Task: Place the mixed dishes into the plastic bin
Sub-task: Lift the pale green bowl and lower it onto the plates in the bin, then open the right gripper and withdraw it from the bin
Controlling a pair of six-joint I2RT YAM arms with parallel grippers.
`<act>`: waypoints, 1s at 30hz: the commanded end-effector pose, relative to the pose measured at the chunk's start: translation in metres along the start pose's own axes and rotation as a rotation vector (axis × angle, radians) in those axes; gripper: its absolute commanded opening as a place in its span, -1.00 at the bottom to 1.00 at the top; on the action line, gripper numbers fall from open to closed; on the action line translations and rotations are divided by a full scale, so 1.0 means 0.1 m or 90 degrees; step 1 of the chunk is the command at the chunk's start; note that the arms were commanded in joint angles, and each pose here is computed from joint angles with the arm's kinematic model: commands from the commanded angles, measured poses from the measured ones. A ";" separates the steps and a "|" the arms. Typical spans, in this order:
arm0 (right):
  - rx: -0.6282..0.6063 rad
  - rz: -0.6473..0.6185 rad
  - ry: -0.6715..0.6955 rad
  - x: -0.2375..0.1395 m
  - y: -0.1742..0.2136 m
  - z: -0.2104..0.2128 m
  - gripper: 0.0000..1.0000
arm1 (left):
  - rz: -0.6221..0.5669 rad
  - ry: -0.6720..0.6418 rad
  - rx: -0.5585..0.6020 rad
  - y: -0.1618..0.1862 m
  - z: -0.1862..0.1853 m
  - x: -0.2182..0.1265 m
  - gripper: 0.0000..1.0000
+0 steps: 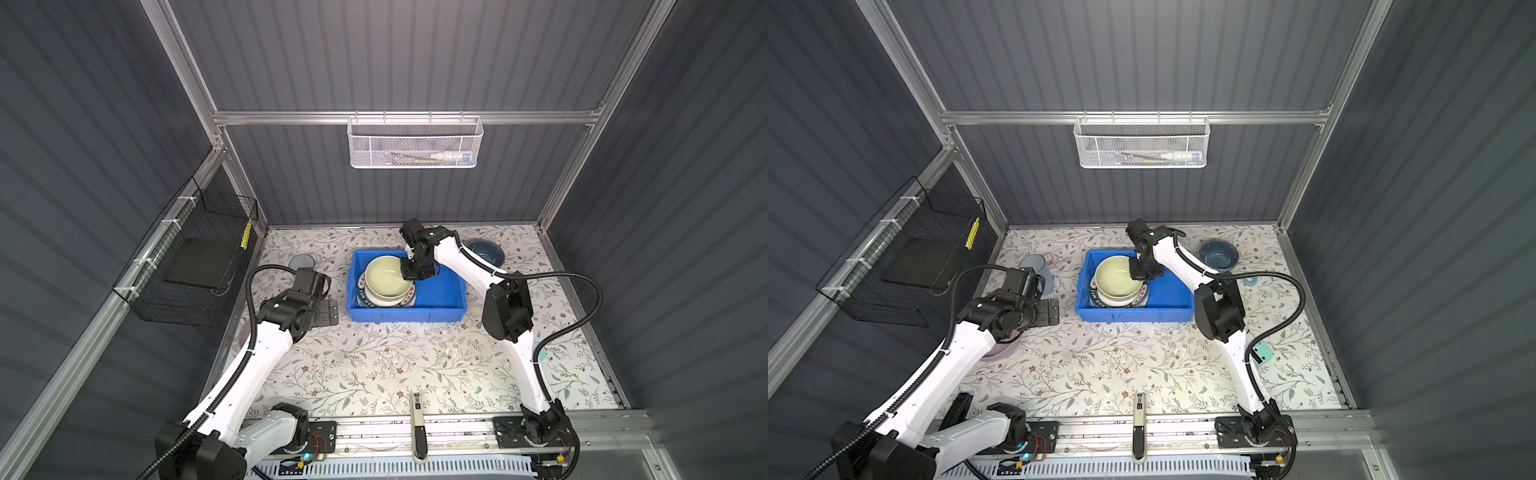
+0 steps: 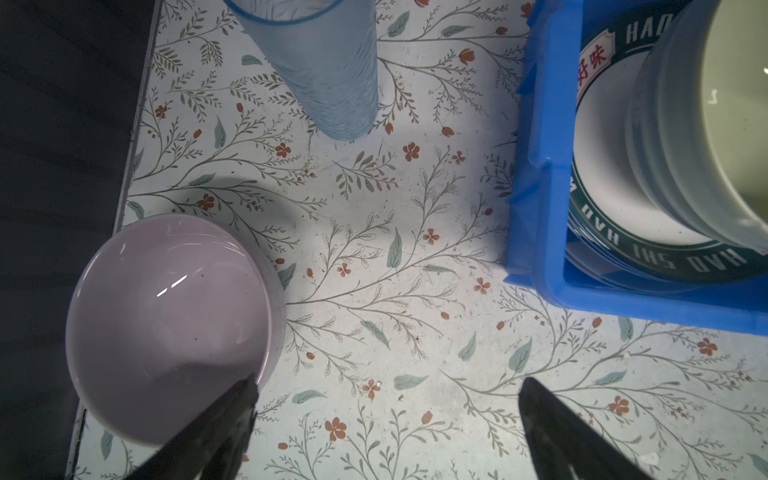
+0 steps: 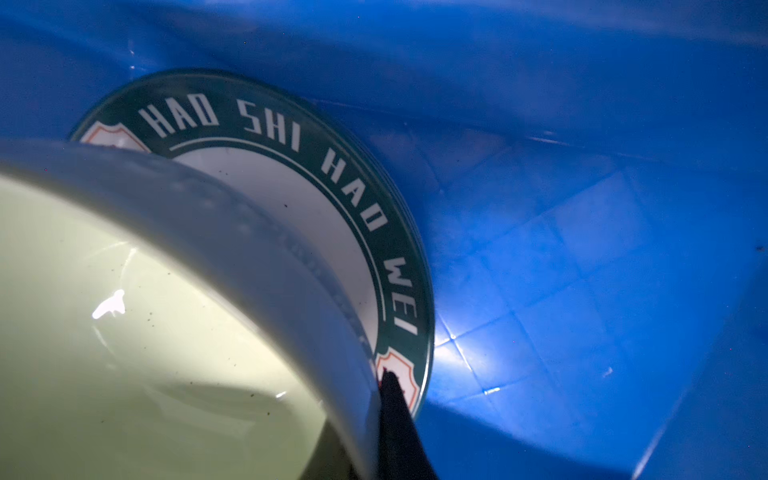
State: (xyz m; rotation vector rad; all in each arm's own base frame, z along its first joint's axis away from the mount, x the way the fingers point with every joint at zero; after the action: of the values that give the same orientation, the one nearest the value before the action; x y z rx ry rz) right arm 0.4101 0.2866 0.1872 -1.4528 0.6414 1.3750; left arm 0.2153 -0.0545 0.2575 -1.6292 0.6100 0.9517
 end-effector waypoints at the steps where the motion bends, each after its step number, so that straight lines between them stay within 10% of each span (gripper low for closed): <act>1: 0.001 -0.053 -0.034 -0.14 -0.14 0.08 -0.85 | -0.005 -0.019 0.013 0.01 0.06 -0.05 0.99; 23: -0.006 -0.054 -0.025 -0.19 -0.10 0.11 -0.37 | -0.028 -0.047 0.003 -0.01 0.12 -0.14 0.99; 30: -0.035 -0.090 0.004 -0.59 -0.05 0.11 0.07 | -0.014 -0.079 -0.022 -0.01 0.13 -0.08 0.95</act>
State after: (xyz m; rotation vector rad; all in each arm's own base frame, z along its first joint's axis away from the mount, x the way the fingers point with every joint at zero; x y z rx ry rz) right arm 0.4089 0.2918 0.2066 -1.4726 0.5555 1.3374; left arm 0.2075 -0.0458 0.2604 -1.5866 0.5330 0.9983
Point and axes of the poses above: each gripper's point midway between its finger pads, its own x axis out along the fingers, its own z axis along the line the jaws close on, y = z × x, the point moved 10 cm from there along -x, back along the fingers, and after that the axes turned 14 degrees about -x, right-handed, at the moved point
